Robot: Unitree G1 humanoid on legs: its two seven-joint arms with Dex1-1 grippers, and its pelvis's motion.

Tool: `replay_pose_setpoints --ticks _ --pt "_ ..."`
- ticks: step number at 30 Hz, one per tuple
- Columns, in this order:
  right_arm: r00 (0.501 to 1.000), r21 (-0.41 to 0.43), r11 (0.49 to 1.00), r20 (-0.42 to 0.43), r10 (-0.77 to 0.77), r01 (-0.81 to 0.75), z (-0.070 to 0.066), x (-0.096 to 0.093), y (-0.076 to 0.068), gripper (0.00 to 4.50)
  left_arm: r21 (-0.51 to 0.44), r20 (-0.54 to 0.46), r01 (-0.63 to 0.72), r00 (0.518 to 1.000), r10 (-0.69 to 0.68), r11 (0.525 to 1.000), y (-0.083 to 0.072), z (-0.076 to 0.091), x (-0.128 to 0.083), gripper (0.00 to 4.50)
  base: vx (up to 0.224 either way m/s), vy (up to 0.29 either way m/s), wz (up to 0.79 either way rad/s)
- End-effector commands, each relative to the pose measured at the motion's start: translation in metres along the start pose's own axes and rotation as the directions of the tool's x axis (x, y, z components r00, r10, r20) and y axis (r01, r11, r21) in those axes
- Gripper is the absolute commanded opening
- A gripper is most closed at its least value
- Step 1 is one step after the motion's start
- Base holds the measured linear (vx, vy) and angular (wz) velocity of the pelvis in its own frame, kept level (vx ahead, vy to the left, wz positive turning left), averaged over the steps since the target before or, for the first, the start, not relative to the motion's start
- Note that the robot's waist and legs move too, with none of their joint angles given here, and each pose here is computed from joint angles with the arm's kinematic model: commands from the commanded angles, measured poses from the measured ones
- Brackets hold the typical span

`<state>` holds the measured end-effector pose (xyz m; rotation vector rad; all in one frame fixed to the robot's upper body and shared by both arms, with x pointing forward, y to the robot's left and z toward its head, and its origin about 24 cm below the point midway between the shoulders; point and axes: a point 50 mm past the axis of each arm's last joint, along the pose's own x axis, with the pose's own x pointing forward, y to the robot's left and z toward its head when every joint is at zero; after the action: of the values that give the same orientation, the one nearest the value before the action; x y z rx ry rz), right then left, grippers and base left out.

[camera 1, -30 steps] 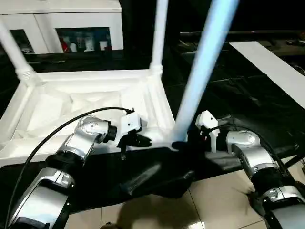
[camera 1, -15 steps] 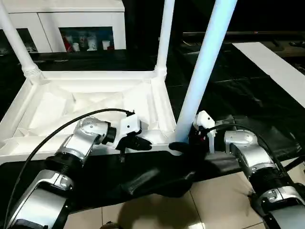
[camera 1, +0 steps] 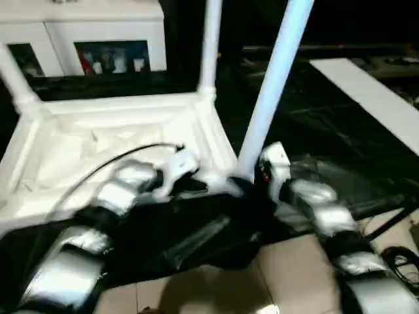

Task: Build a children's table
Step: Rotate leg to tighten

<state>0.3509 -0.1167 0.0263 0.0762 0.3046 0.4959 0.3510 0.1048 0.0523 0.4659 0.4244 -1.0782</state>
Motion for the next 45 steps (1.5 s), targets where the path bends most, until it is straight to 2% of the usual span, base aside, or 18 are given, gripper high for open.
replay_pose_setpoints --ticks 1,6,9,11,12,13,14,17,19,22,24,25,26,34,39,40,43,45 --pt "0.982 0.043 0.982 -0.036 -0.184 0.185 -0.009 0.005 -0.003 2.66 -0.073 -0.053 -0.087 0.995 0.083 0.994 -0.005 -0.004 0.017 0.0 0.0 0.0 0.0" --pt "0.97 0.047 0.969 -0.015 -0.243 0.244 -0.001 0.014 0.006 2.66 -0.092 -0.057 -0.137 0.99 0.133 0.986 -0.006 0.002 0.026 0.0 0.0 0.0 0.0" --pt "0.976 0.04 0.975 -0.003 -0.22 0.22 0.003 0.017 0.009 2.66 -0.09 -0.058 -0.13 0.99 0.125 0.987 -0.007 0.002 0.027 0.0 0.0 0.0 0.0" --pt "0.99 0.043 0.991 0.057 -0.131 0.129 0.011 0.02 0.017 2.66 -0.089 -0.063 -0.115 0.992 0.11 0.989 -0.008 0.001 0.027 0.0 0.0 0.0 0.0" --pt "0.992 0.041 0.994 0.078 -0.102 0.099 0.014 0.02 0.019 3.01 -0.088 -0.064 -0.108 0.993 0.102 0.99 -0.008 0.0 0.026 0.0 0.0 0.0 0.0" --pt "0.993 0.012 0.999 0.103 -0.054 0.053 0.018 0.019 0.02 3.01 -0.089 -0.065 -0.096 0.994 0.091 0.991 -0.008 -0.001 0.025 0.0 0.0 0.0 0.0" --pt "0.993 -0.015 0.999 0.117 -0.026 0.028 0.019 0.018 0.021 3.39 -0.088 -0.066 -0.088 0.994 0.082 0.992 -0.008 -0.003 0.024 0.0 0.0 0.0 0.0" --pt "0.989 -0.055 0.996 0.125 0.079 -0.073 0.022 0.013 0.019 3.46 -0.089 -0.072 -0.043 0.997 0.036 0.995 -0.01 -0.008 0.021 0.0 0.0 0.0 0.0" --pt "0.975 -0.105 0.974 0.07 0.211 -0.203 0.019 0.005 0.015 3.82 -0.067 -0.076 0.037 0.996 -0.043 0.997 -0.013 -0.013 0.015 0.0 0.0 0.0 0.0" --pt "0.951 -0.162 0.939 0.011 0.31 -0.305 0.017 -0.005 0.01 3.82 -0.023 -0.085 0.1 0.991 -0.102 0.995 -0.014 -0.016 0.009 0.0 0.0 0.0 0.0" --pt "0.92 -0.205 0.897 -0.053 0.388 -0.391 0.013 -0.016 0.003 3.82 0.01 -0.084 0.155 0.985 -0.154 0.988 -0.016 -0.019 0.002 0.0 0.0 0.0 0.0" --pt "0.881 -0.234 0.849 -0.117 0.459 -0.474 0.008 -0.029 -0.004 3.82 0.022 -0.077 0.23 0.971 -0.227 0.973 -0.019 -0.022 -0.004 0.0 0.0 0.0 0.0" --pt "0.87 -0.237 0.837 -0.137 0.474 -0.494 0.007 -0.032 -0.007 3.82 0.034 -0.077 0.255 0.965 -0.252 0.966 -0.02 -0.023 -0.007 0.0 0.0 0.0 0.0" --pt "0.81 -0.26 0.767 -0.174 0.56 -0.586 0.01 -0.046 -0.012 3.82 0.097 -0.049 0.422 0.907 -0.419 0.901 -0.031 -0.024 -0.028 0.0 0.0 0.0 0.0" --pt "0.777 -0.256 0.734 -0.196 0.598 -0.629 0.01 -0.048 -0.008 3.82 0.099 -0.049 0.424 0.906 -0.421 0.9 -0.031 -0.026 -0.034 0.0 0.0 0.0 0.0" --pt "0.777 -0.256 0.734 -0.196 0.598 -0.629 0.01 -0.048 -0.008 3.57 0.099 -0.049 0.424 0.906 -0.421 0.9 -0.031 -0.026 -0.034 0.0 0.0 0.0 0.0" --pt "0.76 -0.255 0.716 -0.221 0.611 -0.65 0.008 -0.049 -0.007 3.45 0.097 -0.049 0.417 0.909 -0.415 0.904 -0.03 -0.026 -0.036 0.0 0.0 0.0 0.0" --pt "0.756 -0.254 0.712 -0.226 0.614 -0.655 0.007 -0.049 -0.007 3.14 0.097 -0.047 0.412 0.911 -0.409 0.906 -0.03 -0.026 -0.036 0.0 0.0 0.0 0.0"
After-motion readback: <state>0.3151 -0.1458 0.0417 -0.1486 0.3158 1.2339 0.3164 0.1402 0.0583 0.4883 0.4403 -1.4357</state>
